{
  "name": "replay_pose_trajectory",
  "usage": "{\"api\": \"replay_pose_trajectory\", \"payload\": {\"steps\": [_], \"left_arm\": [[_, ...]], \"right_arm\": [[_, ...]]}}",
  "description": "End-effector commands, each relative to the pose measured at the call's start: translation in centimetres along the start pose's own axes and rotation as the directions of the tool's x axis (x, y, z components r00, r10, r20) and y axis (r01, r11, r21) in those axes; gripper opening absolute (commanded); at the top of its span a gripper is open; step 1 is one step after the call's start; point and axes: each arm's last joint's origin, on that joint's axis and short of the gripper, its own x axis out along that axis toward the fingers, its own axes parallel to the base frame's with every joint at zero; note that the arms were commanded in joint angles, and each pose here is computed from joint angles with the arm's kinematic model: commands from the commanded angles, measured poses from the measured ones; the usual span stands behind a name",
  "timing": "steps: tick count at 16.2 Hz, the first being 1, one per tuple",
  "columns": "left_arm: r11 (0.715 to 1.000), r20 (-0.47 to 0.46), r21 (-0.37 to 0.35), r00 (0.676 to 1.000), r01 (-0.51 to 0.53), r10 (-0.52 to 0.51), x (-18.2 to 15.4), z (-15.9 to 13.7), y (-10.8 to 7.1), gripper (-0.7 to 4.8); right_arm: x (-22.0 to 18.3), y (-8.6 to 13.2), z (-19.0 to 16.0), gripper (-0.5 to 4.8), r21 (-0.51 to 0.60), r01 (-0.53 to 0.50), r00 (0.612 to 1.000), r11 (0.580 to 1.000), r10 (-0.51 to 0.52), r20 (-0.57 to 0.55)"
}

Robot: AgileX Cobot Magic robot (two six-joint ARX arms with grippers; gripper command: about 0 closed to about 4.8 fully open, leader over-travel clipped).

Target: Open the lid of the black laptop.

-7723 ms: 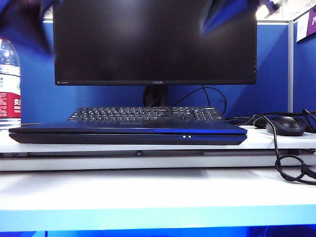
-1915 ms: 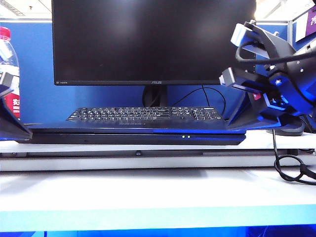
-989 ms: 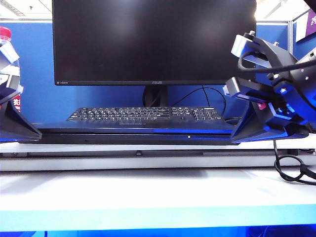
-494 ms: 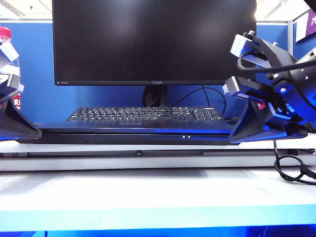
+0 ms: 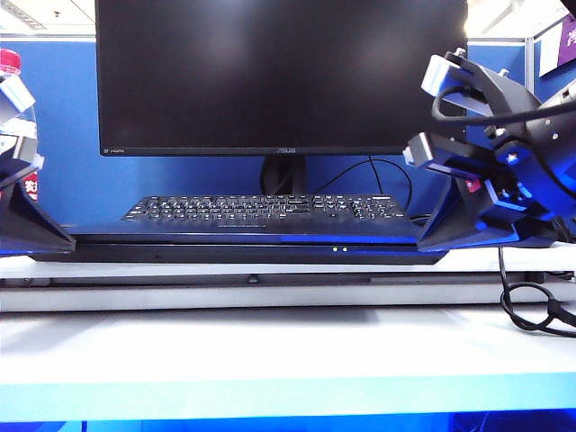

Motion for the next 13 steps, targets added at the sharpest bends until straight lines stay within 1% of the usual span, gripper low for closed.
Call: {"api": "replay_pose_trajectory", "payload": {"steps": [1,3,6,13], "left_arm": [[1.000,0.022,0.011,0.999,-0.025,0.024,0.00,0.25,0.07,0.25],[1.000,0.022,0.011,0.999,-0.024,0.023,0.00,0.25,0.07,0.25],[1.000,0.021,0.011,1.000,-0.020,0.020,0.00,0.24,0.06,0.25],[1.000,0.021,0.012,1.000,-0.021,0.020,0.00,0.25,0.06,0.25]], "right_arm": [[0.46,0.04,0.27,-0.01,0.009,0.009,0.999,1.000,-0.009,0.038],[0.88,0.03,0.05,-0.01,0.009,0.011,1.000,1.000,-0.012,0.029],[0.95,0.13,0.40,-0.01,0.013,0.001,0.998,1.000,-0.002,0.068],[0.96,0.10,0.40,-0.01,0.014,0.006,0.998,1.000,-0.007,0.068]]}}
